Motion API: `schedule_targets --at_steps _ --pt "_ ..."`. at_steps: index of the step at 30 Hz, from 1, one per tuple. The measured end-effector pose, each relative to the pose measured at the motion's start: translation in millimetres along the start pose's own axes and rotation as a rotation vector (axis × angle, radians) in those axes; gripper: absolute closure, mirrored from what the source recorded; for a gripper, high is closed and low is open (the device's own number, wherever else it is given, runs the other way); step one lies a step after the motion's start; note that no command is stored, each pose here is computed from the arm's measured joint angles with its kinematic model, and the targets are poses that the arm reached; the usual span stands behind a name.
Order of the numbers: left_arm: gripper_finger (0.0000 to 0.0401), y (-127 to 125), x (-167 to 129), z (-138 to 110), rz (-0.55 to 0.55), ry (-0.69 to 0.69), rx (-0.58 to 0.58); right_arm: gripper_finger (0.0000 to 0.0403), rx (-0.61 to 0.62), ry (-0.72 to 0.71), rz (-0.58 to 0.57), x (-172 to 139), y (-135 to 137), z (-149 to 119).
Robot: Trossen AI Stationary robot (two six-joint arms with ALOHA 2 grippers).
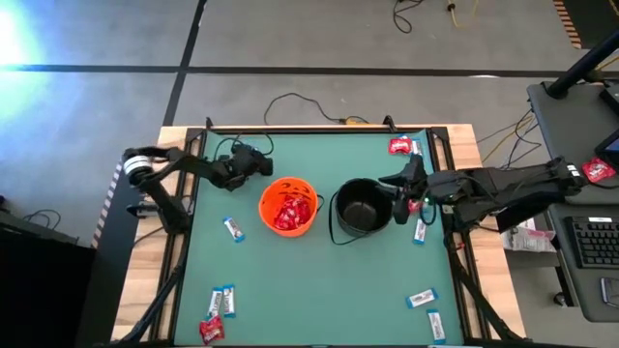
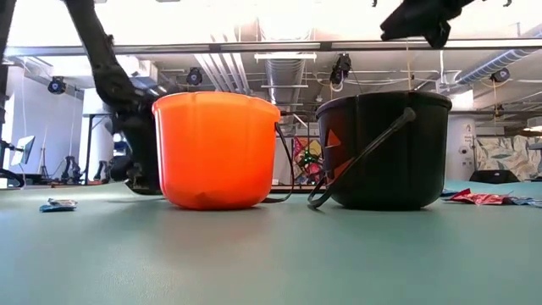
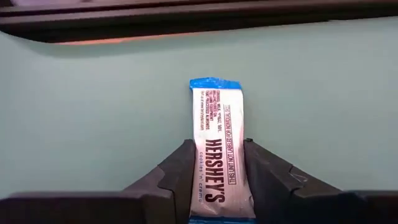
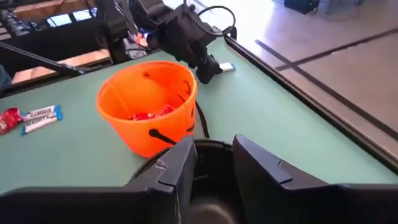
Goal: Sort candy by brand, put in halloween buckets
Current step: Put the white chocolate into the black bucket
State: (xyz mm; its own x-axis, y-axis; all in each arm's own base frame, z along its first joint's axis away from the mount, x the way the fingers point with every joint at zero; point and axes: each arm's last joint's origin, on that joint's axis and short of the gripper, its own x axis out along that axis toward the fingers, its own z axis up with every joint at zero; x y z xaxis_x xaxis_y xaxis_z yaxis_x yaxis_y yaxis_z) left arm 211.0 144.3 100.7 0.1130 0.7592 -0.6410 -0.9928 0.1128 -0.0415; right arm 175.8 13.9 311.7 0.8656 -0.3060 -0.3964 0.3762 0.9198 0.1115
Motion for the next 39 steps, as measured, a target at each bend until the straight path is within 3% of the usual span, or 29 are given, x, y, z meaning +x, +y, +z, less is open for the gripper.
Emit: schedule_targets --at_steps 7,13,21,24,30,39 --pt "0.0298 -1.7 -36.4 37.2 -0.167 -0.007 -0.036 0.0301 -0.027 -0.015 0.015 1.4 3.5 7.3" --pt "0.0298 -6.0 -74.2 70.4 -0.497 -0.001 0.081 0.0274 -0.096 0.011 0.015 13.7 9.5 5.9" --pt "0.0299 -22.2 -122.0 97.6 -1.108 0.079 0.279 0.0201 -0.468 -0.071 -0.032 60.8 31.3 7.5" --pt "0.0299 -29.4 -130.2 103.5 -1.268 0.131 0.311 0.0183 -0.606 -0.136 -0.046 83.9 40.6 8.1" --pt "0.0299 -44.7 -134.5 110.6 -1.357 0.174 0.34 0.0179 -0.751 -0.253 -0.092 128.3 50.3 9.8" --pt "0.0299 -65.2 -128.5 107.6 -1.446 0.268 0.376 0.0184 -0.784 -0.18 -0.104 172.7 58.4 26.1"
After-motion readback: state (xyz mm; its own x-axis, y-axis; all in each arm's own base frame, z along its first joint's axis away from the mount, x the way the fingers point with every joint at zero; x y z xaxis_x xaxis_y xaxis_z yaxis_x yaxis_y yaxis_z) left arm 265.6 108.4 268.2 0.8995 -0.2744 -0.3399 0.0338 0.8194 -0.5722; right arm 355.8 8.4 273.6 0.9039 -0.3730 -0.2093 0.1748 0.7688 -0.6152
